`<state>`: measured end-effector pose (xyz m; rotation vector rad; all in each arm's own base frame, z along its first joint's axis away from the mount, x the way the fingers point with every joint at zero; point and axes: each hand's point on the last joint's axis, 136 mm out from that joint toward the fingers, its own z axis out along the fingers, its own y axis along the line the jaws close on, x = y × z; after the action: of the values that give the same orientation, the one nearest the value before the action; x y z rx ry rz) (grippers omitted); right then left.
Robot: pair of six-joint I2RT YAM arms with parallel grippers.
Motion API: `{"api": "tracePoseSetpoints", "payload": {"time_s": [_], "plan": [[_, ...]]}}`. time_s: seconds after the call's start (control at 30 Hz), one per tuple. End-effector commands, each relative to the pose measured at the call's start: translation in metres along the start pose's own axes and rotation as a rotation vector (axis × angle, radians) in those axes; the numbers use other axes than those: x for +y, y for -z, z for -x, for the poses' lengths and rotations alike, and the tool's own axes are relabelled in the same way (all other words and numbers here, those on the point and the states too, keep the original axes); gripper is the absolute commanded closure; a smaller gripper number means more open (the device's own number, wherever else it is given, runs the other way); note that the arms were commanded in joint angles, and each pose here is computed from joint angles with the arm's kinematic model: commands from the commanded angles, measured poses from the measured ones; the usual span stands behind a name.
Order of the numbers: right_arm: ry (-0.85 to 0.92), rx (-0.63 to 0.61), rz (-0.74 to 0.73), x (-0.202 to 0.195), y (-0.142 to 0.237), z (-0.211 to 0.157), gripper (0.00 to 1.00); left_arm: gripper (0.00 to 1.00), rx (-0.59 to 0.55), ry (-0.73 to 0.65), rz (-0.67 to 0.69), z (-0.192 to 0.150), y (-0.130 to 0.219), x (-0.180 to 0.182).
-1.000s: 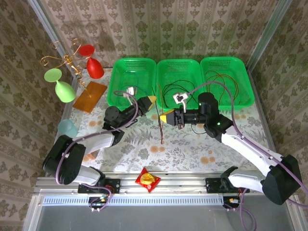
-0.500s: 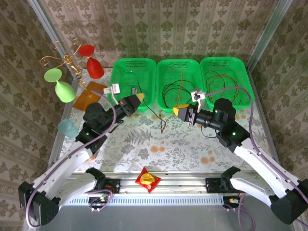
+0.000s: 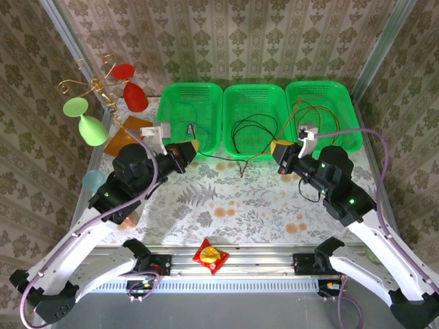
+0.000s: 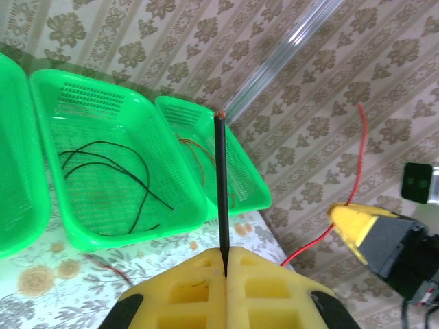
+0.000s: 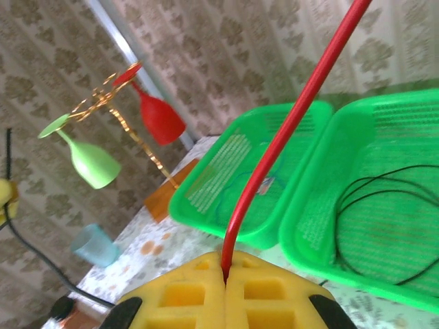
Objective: Untangle the cables
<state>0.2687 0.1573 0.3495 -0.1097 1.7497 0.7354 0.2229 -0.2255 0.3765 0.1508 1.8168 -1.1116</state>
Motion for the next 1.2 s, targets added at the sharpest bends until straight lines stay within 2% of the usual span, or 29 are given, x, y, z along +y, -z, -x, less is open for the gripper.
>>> {"api": "tracePoseSetpoints", "payload": {"time_s": [0.0, 0.33, 0.53, 0.83, 1.17], "plan": [[0.042, -0.085, -0.135, -0.018, 0.018, 0.023, 1.0, 1.0, -0.052, -0.069, 0.068, 0.015, 0.015, 0.004], [0.091, -0.178, -0.304, -0.044, 0.045, 0.041, 1.0, 1.0, -0.141, -0.103, 0.142, 0.034, 0.044, 0.009], [0.13, -0.219, -0.43, -0.063, 0.063, 0.046, 1.0, 1.0, -0.19, -0.102, 0.244, 0.04, 0.067, 0.025], [0.175, -0.242, -0.579, -0.086, 0.084, 0.048, 1.0, 1.0, -0.322, -0.056, 0.413, 0.044, 0.118, 0.062], [0.236, -0.294, -0.845, -0.12, 0.119, 0.055, 1.0, 1.0, -0.424, -0.065, 0.529, 0.048, 0.174, 0.081]]}}
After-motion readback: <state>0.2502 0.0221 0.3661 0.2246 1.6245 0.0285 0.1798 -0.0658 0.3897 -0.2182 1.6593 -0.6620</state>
